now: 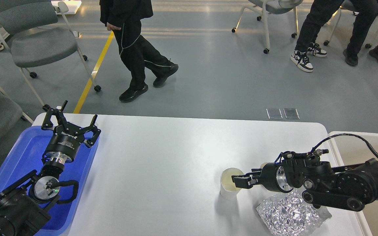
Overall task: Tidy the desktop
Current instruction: 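Close the right gripper on the white paper cup, then lift the cup with the right gripper and carry it over the white bin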
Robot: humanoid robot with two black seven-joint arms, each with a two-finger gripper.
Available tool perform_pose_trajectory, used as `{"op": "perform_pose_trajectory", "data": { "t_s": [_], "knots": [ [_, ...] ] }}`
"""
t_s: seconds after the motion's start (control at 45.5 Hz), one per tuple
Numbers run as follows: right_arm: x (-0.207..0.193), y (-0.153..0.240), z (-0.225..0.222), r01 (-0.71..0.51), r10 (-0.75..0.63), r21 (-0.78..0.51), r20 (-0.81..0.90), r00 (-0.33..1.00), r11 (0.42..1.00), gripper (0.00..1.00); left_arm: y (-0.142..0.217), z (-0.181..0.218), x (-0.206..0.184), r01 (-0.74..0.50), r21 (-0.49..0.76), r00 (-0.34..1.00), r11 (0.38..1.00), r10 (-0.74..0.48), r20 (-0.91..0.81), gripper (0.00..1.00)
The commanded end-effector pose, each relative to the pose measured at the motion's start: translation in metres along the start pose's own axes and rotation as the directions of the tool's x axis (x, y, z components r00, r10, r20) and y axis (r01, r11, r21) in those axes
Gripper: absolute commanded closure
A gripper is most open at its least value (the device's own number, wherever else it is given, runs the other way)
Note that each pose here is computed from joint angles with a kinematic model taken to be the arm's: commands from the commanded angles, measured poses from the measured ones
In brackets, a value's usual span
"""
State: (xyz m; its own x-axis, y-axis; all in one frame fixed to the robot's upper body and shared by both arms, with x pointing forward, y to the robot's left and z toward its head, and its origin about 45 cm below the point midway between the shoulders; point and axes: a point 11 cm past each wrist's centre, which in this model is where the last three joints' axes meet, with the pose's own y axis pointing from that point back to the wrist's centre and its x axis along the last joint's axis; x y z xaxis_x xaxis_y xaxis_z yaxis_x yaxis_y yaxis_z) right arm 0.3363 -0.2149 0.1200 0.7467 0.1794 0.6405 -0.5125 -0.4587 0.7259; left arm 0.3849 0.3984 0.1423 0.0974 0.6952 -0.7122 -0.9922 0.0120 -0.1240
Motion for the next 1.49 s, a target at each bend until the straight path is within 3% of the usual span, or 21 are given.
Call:
{"op": "perform_pose_trajectory", "data": {
  "t_s": [0.0, 0.22, 0.352, 0.659, 1.055, 1.473],
  "knots": [
    [-0.003, 0.002, 0.009, -0.016, 0.016, -0.023, 0.002, 1.000, 1.000, 1.00, 0.000, 0.000, 0.000, 0.001, 0.000, 1.000, 1.000, -0.001, 0.000, 0.00],
    [-0.004, 0.003, 0.009, -0.008, 0.008, -0.012, 0.001, 1.000, 1.000, 1.00, 0.000, 0.000, 0.000, -0.001, 0.000, 1.000, 1.000, 0.001, 0.000, 0.00],
    [-0.002, 0.008, 0.002, -0.011, 0.011, 0.069, -0.004, 1.000, 0.998, 1.00, 0.000, 0.000, -0.001, 0.002, 0.000, 1.000, 1.000, -0.002, -0.001, 0.00],
    [0.031, 0.030, 0.017, -0.056, 0.056, 0.040, -0.017, 0.998, 0.998, 1.00, 0.000, -0.001, 0.000, 0.000, 0.003, 1.000, 1.000, 0.000, 0.002, 0.00],
    [0.120, 0.127, 0.041, -0.187, 0.190, -0.037, 0.084, 0.978, 0.982, 1.00, 0.000, 0.000, 0.000, 0.001, 0.002, 1.000, 1.000, -0.001, 0.002, 0.00],
    [0.194, 0.222, 0.034, -0.265, 0.268, -0.090, 0.022, 0.963, 0.960, 1.00, 0.000, 0.000, 0.000, 0.001, 0.002, 1.000, 1.000, -0.001, 0.002, 0.00]
  ]
}}
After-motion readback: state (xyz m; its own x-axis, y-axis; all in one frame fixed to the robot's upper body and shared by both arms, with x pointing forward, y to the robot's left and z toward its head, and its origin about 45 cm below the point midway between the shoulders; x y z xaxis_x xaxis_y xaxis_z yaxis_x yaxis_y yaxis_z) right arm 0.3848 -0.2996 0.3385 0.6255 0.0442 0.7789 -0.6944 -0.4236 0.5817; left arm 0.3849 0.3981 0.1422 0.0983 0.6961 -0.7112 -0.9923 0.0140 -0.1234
